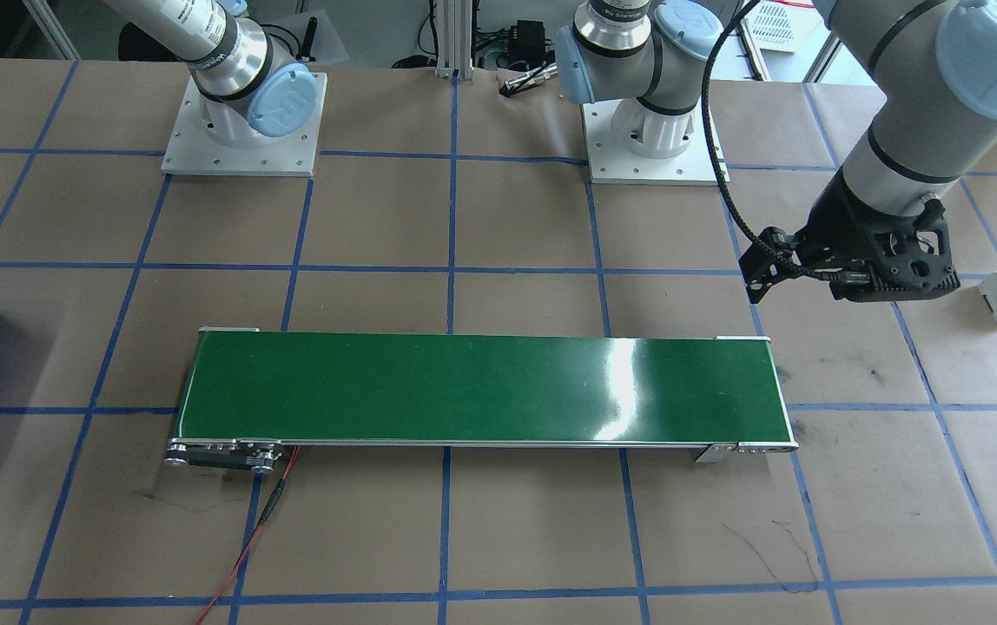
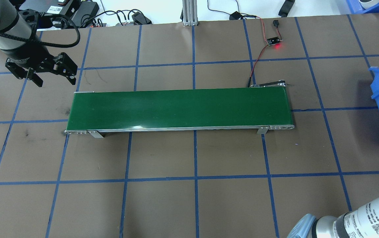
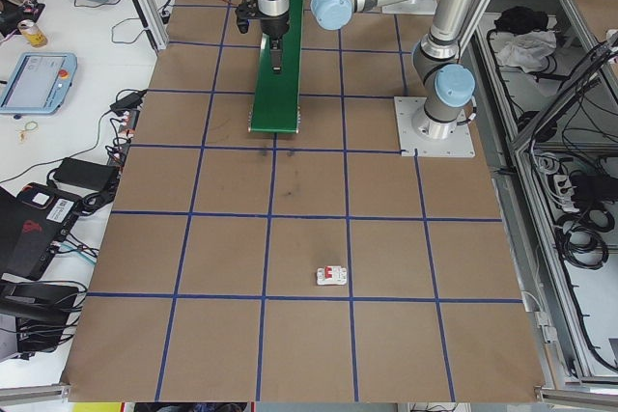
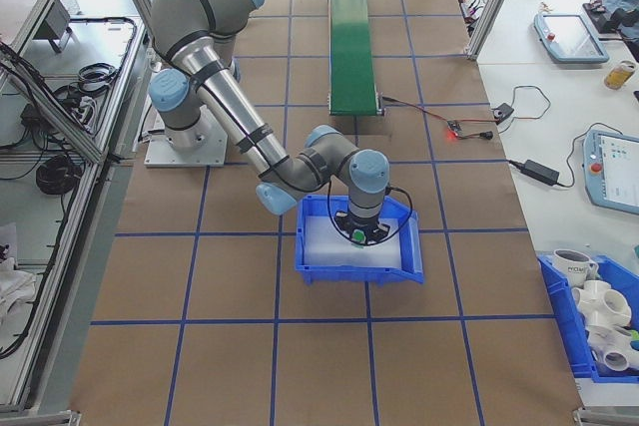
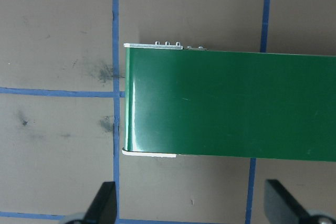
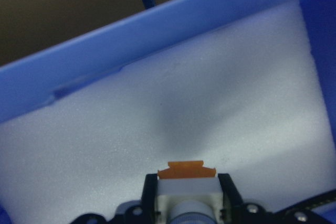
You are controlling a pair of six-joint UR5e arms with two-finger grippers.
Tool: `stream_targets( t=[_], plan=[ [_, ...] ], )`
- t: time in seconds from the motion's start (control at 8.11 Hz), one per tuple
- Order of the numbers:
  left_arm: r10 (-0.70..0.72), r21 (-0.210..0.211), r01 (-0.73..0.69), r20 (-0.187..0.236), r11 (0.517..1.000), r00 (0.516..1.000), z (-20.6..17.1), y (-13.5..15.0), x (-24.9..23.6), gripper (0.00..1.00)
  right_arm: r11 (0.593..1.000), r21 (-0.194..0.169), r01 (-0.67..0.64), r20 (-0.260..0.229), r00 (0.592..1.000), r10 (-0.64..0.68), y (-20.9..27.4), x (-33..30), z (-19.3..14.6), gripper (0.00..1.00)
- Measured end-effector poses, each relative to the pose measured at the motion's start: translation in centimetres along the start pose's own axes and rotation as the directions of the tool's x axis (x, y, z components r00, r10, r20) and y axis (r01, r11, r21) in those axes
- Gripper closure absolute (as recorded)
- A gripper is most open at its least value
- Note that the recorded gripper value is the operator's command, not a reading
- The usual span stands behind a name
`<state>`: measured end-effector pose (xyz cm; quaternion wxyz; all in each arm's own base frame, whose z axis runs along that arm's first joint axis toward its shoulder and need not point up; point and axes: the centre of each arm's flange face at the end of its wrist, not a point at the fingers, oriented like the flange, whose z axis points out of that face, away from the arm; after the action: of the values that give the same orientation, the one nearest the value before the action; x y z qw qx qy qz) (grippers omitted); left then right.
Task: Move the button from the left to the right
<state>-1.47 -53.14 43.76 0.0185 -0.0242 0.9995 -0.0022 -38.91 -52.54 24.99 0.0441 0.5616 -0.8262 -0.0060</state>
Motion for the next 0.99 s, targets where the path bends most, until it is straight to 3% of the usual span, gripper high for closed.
stream_targets(
  t=[0.12,0.25,0.62,0.86,0.99],
  plan=[
    [-0.005,-0.006,0.005,-0.003,1.000,1.000,0.4,-0.1,0.0,0.00,1.000,0.007,0.009,0.015,1.000,-0.009,-0.2,-0.3,0.9,0.16],
    [-0.003,-0.011,0.003,-0.004,1.000,1.000,0.7,-0.2,0.0,0.00,1.000,0.013,0.012,0.017,1.000,-0.012,-0.3,-0.5,1.1,0.00],
    [0.000,0.005,0.000,0.000,1.000,1.000,-0.4,0.3,0.1,0.00,1.000,0.006,0.005,-0.011,1.000,-0.005,-0.4,-0.7,-0.8,0.00],
    [0.001,0.009,-0.001,0.001,1.000,1.000,-0.5,0.3,0.1,0.00,1.000,-0.016,-0.018,-0.099,0.995,0.017,-0.7,-1.2,-6.5,0.00],
    [0.001,0.012,-0.001,0.000,1.000,1.000,-0.7,0.3,0.1,0.00,0.998,-0.008,-0.062,-0.149,0.987,0.060,-1.3,-1.7,-9.7,0.00]
  ],
)
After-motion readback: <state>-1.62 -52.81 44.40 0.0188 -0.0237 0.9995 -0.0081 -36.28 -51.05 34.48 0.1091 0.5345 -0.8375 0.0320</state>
